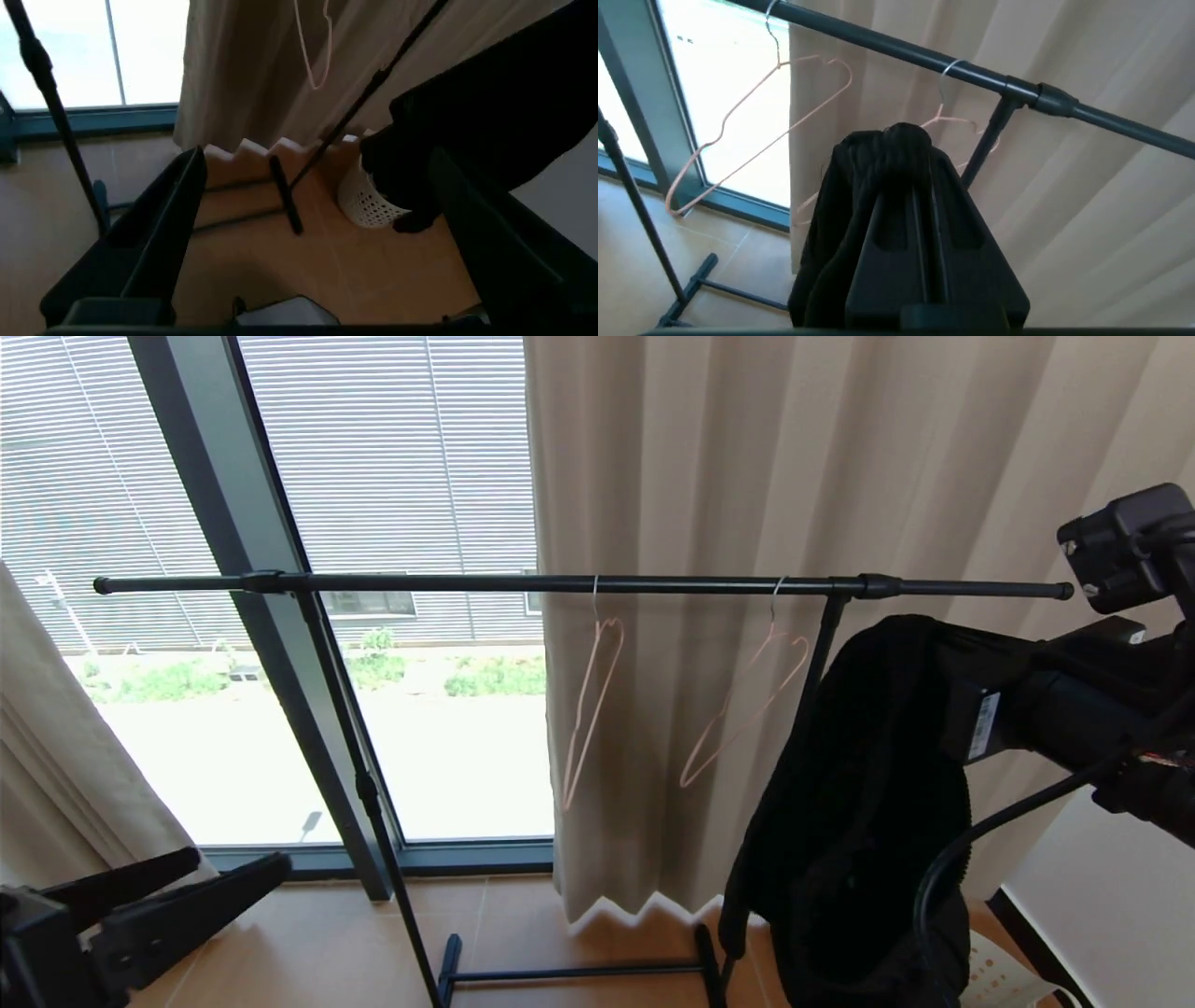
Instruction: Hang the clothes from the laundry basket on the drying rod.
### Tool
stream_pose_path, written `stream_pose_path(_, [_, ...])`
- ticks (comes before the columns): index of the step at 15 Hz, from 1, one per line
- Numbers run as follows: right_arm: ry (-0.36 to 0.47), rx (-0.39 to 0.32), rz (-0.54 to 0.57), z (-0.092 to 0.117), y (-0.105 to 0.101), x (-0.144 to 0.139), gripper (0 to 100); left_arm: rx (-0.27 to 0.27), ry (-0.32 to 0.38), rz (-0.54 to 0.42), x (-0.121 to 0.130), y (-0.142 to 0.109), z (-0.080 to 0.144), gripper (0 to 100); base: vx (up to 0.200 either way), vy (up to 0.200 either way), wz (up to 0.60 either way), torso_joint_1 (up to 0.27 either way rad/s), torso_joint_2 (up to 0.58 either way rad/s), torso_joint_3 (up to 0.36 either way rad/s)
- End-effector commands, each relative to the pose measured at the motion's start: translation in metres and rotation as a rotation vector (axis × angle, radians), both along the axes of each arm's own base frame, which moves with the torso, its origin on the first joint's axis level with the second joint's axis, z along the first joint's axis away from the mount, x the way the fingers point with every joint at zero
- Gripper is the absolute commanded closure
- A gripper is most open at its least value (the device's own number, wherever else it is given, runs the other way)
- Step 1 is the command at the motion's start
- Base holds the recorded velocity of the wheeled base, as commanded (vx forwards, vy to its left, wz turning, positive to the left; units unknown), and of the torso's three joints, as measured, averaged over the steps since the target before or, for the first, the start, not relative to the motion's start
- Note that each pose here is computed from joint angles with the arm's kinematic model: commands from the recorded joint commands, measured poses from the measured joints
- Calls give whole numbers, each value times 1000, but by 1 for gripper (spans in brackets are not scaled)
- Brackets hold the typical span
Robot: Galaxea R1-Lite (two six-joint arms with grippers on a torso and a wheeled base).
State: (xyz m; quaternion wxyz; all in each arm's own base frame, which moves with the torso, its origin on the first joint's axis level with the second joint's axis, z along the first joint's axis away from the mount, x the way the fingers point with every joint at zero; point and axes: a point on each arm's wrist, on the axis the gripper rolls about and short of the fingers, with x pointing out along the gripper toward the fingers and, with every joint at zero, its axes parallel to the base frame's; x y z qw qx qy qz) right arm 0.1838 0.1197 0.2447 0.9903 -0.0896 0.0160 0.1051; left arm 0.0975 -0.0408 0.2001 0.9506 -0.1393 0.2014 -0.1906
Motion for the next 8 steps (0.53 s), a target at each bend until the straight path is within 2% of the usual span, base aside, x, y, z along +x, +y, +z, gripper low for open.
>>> stream_pose_path(1, [29, -3, -37, -6, 17, 15, 100, 0, 302, -103, 93, -117, -15, 0, 0, 0, 0, 0, 0, 0])
stream_pose_path(3, [32, -8, -94, -8, 26, 18, 100, -28, 355, -110, 105, -128, -21, 0, 0, 0, 0, 0, 0, 0])
stream_pose_path(4, [23, -6, -145, -6, 37, 20, 100, -120, 409, -74, 119, -140, -18, 0, 0, 0, 0, 0, 0, 0])
stream_pose_path(7, [-27, 46, -299, -4, 57, 38, 100, -137, 547, -19, 143, -165, -33, 0, 0, 0, 0, 0, 0, 0])
stream_pose_path(8, [-33, 51, -327, -6, 62, 39, 100, -160, 564, -10, 147, -173, -34, 0, 0, 0, 0, 0, 0, 0])
